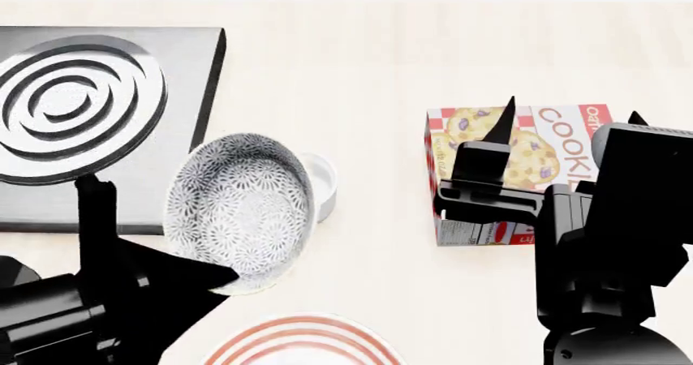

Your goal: Pick the akita bowl on the stove and place it on the plate.

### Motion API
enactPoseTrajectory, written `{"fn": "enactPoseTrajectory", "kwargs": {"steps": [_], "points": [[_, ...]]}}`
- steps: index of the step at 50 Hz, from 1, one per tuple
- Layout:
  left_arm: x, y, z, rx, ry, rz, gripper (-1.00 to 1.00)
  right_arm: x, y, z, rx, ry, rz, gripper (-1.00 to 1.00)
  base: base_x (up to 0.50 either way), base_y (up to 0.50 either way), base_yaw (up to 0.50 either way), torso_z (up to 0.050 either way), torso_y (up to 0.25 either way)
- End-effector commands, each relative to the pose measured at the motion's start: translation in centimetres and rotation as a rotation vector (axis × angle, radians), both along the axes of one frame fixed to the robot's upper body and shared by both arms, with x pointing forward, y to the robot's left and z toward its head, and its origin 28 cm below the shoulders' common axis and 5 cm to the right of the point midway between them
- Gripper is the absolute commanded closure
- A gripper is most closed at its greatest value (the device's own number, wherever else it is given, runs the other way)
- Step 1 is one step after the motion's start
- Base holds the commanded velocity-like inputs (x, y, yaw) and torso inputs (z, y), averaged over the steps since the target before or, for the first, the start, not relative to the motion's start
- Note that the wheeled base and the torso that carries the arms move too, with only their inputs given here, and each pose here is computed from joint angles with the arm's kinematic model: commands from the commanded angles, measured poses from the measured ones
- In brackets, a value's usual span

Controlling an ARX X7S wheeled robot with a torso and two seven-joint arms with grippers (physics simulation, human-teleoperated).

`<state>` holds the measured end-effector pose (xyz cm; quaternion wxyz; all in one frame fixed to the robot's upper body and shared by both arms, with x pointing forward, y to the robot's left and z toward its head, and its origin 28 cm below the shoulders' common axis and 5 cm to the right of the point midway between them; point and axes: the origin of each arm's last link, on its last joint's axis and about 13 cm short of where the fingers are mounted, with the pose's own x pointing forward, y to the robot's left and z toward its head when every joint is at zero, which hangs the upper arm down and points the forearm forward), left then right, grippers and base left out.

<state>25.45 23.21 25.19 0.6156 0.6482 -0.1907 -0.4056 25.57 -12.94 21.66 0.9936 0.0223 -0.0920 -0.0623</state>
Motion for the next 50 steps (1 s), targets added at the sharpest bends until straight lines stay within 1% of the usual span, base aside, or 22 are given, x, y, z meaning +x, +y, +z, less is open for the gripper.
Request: {"fn": "enactPoseTrajectory", "kwargs": {"steps": [1, 6, 11, 14, 20, 27, 36, 45, 50], "points": [[-1.0, -1.2, -0.5, 0.017, 0.014, -0.056, 1.00, 0.1, -0.1, 0.0, 0.014, -0.009, -0.003, -1.00, 0.00, 0.00, 0.00, 0.000, 0.000], [-1.5, -1.6, -1.2, 0.030, 0.074, -0.084, 1.00, 0.1, -0.1, 0.0, 0.015, -0.009, -0.003, -1.00, 0.00, 0.00, 0.00, 0.000, 0.000], [-2.1, -1.8, -2.0, 0.074, 0.134, -0.108, 1.00, 0.0, -0.1, 0.1, 0.015, -0.008, -0.003, -1.00, 0.00, 0.00, 0.00, 0.000, 0.002], [-2.6, -1.9, -2.5, 0.084, 0.171, -0.124, 1.00, 0.1, -0.1, 0.0, 0.015, -0.008, -0.003, -1.00, 0.00, 0.00, 0.00, 0.000, 0.000], [-3.0, -2.1, -2.5, 0.102, 0.198, -0.142, 1.00, 0.1, -0.1, 0.0, 0.015, -0.009, -0.003, -1.00, 0.00, 0.00, 0.00, 0.000, 0.000], [-3.2, -2.2, -3.3, 0.109, 0.232, -0.150, 1.00, 0.0, -0.1, 0.0, 0.016, -0.009, -0.003, -1.00, 0.00, 0.00, 0.00, 0.000, 0.000], [-3.0, -2.2, -3.5, 0.099, 0.265, -0.142, 1.00, 0.0, -0.1, 0.0, 0.015, -0.009, -0.003, -1.00, 0.00, 0.00, 0.00, 0.000, 0.000], [-2.0, -2.2, -3.0, 0.075, 0.353, -0.102, 1.00, 0.0, -0.1, 0.0, 0.015, -0.009, -0.003, -1.00, 0.00, 0.00, 0.00, 0.000, 0.001], [-1.8, -2.2, -3.2, 0.074, 0.370, -0.096, 1.00, 0.0, -0.1, 0.0, 0.016, -0.008, -0.003, -1.00, 0.00, 0.00, 0.00, 0.000, 0.000]]}}
